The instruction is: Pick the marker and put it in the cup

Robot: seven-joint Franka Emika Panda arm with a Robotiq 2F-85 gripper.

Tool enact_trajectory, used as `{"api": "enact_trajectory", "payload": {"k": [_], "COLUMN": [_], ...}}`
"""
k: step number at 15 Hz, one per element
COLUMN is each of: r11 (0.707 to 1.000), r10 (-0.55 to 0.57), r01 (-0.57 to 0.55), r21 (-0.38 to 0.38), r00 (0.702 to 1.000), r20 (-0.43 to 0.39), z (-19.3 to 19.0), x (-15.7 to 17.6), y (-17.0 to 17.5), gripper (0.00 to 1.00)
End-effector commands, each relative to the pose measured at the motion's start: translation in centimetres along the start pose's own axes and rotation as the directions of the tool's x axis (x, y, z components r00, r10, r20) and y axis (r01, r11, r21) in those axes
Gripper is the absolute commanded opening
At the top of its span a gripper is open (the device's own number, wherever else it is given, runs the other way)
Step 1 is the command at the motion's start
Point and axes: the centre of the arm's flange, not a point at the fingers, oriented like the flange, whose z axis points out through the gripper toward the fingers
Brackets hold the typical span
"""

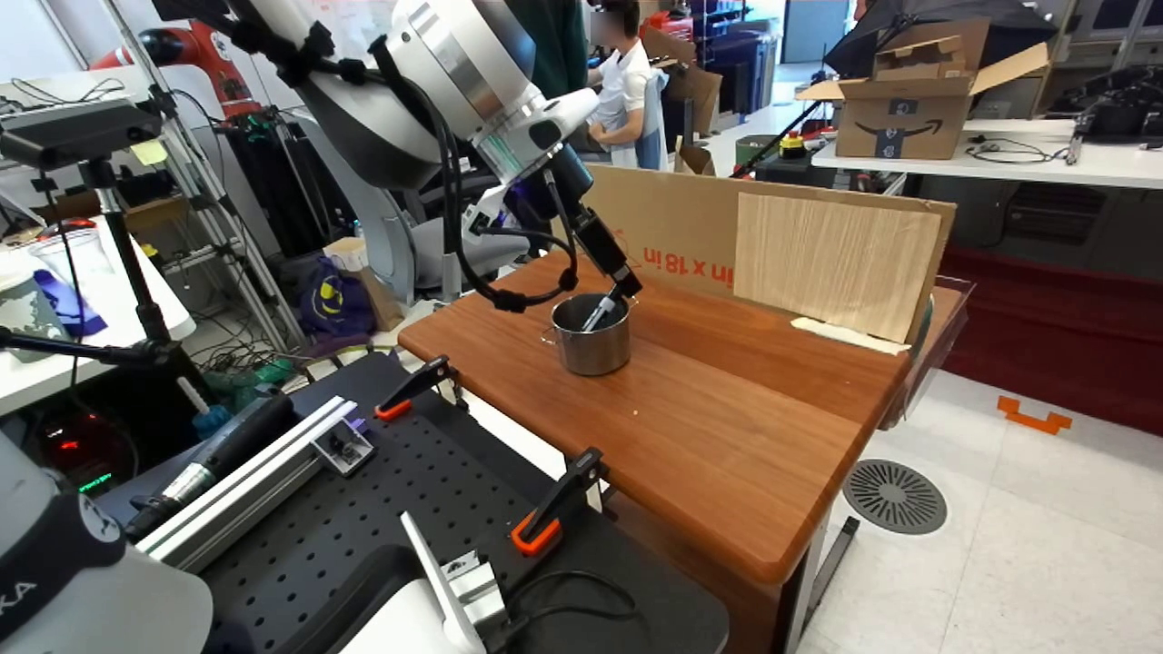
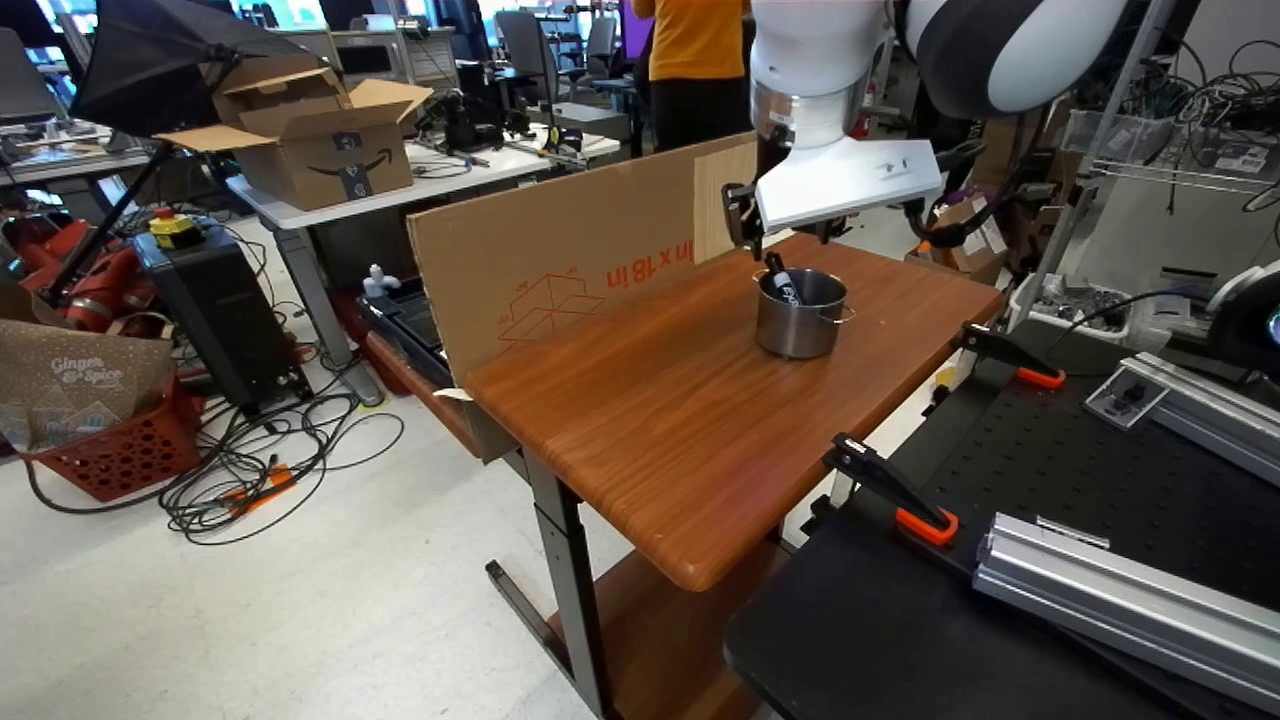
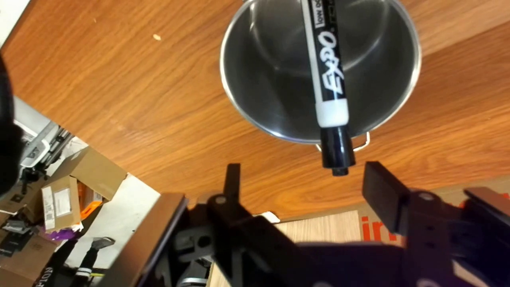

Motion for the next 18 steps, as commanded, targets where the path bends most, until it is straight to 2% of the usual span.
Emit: {"api": "enact_trajectory", "payload": {"k": [1,6,11,12,13,18], "r11": [1.000,0.999,0.995,0.994,0.996,0.994], "r10": [-0.010,-0.027,-0.045,-0.068,-0.044,-0.065], "r01": [0.009,0.025,0.041,0.062,0.041,0.060], "r21": [0.019,0.029,0.087,0.087,0.080,0.094], "r00": [1.000,0.998,0.998,0.996,0.998,0.997], "r20": [0.029,0.052,0.043,0.063,0.034,0.047], "z": [0.4,-1.0,-5.2,-5.8,-3.8,-4.7], "x": [0.9,0.9,0.1,-0.2,0.2,-0.5], "y": [-0.5,0.2,1.3,1.2,0.3,0.9], "gripper": [1.00,1.00,1.00,1.00,1.00,1.00]}}
